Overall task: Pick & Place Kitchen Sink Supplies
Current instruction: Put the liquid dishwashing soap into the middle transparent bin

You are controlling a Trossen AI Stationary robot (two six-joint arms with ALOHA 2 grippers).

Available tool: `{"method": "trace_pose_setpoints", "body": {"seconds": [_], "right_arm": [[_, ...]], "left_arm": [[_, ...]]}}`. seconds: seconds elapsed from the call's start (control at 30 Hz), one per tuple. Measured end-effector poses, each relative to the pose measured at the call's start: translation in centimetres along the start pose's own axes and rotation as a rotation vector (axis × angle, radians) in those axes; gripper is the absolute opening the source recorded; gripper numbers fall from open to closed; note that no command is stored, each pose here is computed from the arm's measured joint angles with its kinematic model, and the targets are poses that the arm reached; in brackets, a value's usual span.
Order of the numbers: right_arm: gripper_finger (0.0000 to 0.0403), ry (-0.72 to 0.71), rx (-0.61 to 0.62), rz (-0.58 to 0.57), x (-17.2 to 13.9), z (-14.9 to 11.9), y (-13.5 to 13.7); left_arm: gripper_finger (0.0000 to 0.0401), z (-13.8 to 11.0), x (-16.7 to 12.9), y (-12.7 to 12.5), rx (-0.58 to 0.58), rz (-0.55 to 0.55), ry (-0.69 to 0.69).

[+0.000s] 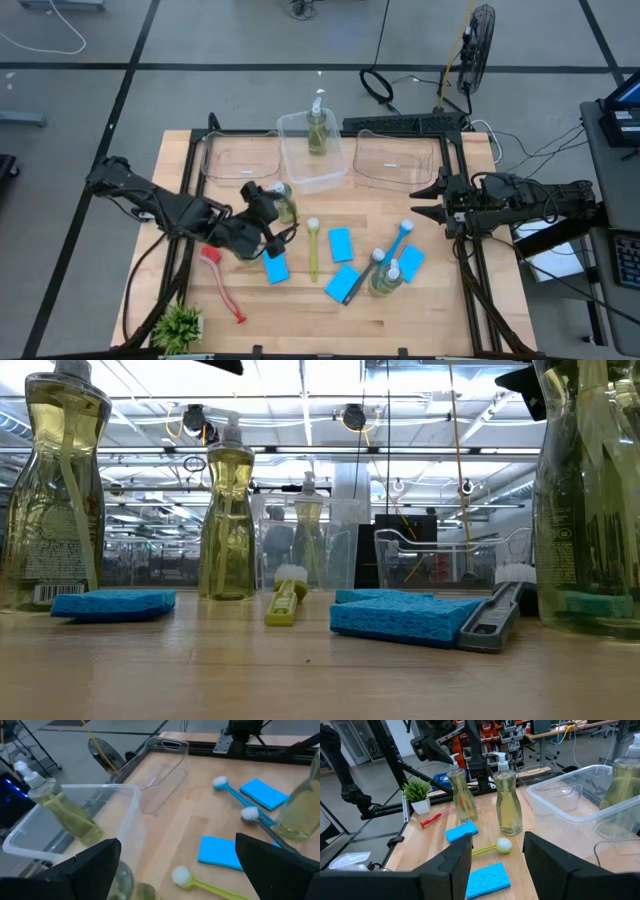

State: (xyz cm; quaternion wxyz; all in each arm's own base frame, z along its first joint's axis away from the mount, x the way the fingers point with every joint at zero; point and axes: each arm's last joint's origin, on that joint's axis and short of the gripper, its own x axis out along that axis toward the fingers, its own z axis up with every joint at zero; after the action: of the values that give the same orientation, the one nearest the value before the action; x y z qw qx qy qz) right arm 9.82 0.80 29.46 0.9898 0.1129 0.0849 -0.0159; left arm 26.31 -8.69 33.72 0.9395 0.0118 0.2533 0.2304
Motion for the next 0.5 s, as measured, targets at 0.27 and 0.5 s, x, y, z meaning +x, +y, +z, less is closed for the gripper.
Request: {"method": "trace_pose_setpoints", "body": {"seconds": [0.27, 0.5], "right_arm": [[0.0167, 0.0, 0.0, 0.0, 0.0, 0.0, 0.0], [0.0167, 0.0, 0.0, 0.0, 0.0, 0.0, 0.0]], "left_arm": [[0.0392, 0.2, 0.28, 0.2, 0.001, -0.012, 0.001], [0.0392, 0.13, 0.19, 0.06, 0.001, -0.032, 0.008]]}}
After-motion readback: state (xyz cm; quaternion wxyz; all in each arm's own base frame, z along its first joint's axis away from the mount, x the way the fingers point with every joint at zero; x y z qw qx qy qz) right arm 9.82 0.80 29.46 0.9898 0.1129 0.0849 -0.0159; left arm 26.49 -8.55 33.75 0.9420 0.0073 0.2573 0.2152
